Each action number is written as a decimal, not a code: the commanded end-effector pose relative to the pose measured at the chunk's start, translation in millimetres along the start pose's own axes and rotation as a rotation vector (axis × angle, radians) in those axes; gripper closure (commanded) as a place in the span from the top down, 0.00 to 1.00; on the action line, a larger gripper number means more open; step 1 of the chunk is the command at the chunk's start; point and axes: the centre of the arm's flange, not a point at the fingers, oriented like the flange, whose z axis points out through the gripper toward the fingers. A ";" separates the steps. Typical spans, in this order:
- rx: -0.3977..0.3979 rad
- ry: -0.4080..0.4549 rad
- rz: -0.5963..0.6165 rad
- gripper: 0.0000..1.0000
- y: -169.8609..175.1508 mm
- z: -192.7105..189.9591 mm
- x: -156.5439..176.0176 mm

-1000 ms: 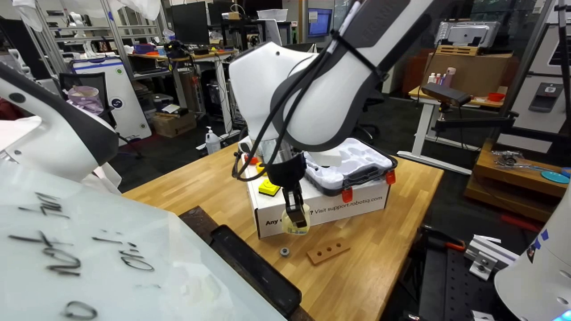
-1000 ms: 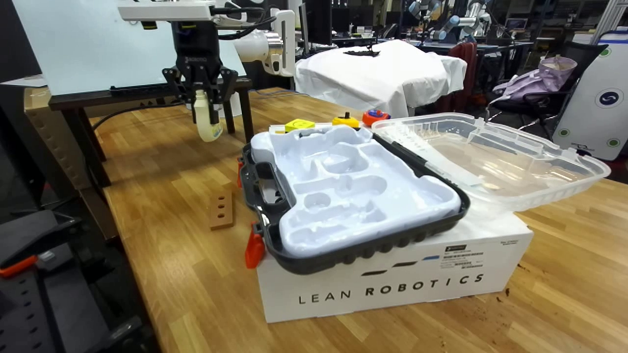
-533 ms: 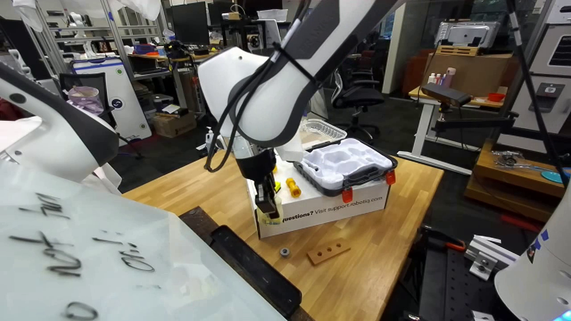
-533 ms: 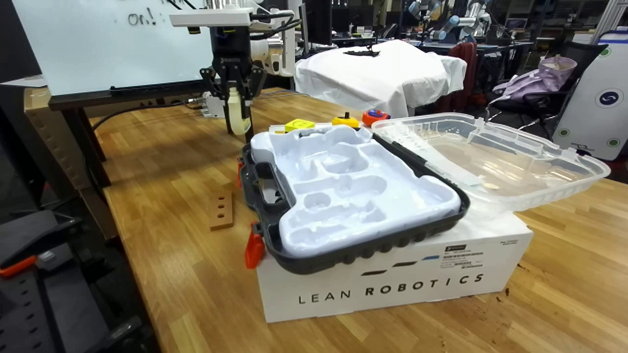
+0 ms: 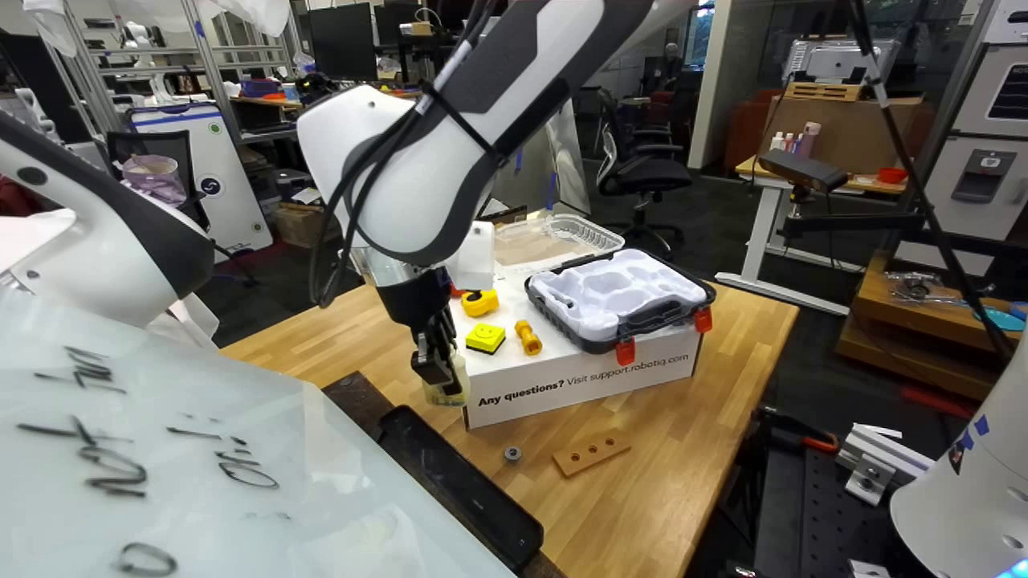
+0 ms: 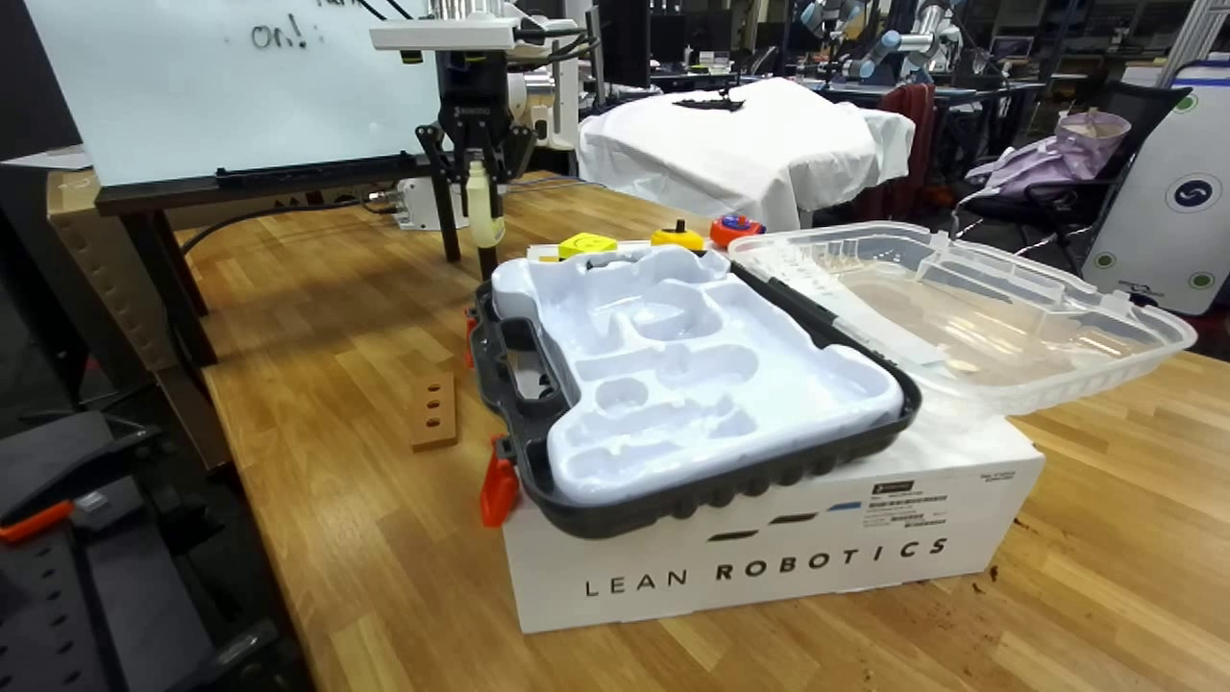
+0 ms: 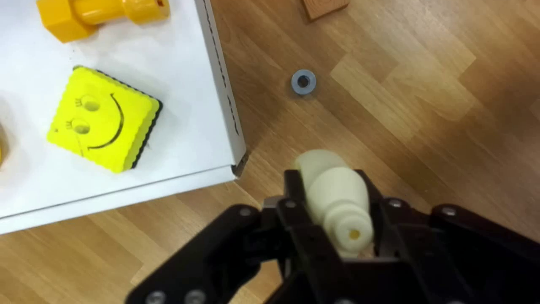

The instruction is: Move the white bottle on the table backwards

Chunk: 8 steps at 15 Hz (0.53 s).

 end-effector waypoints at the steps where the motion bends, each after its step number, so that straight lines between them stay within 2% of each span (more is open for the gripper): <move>1: -0.001 0.002 -0.001 0.33 0.2 -3.1 3.8; 8: 0.000 0.001 -0.001 0.33 1.2 -3.7 7.9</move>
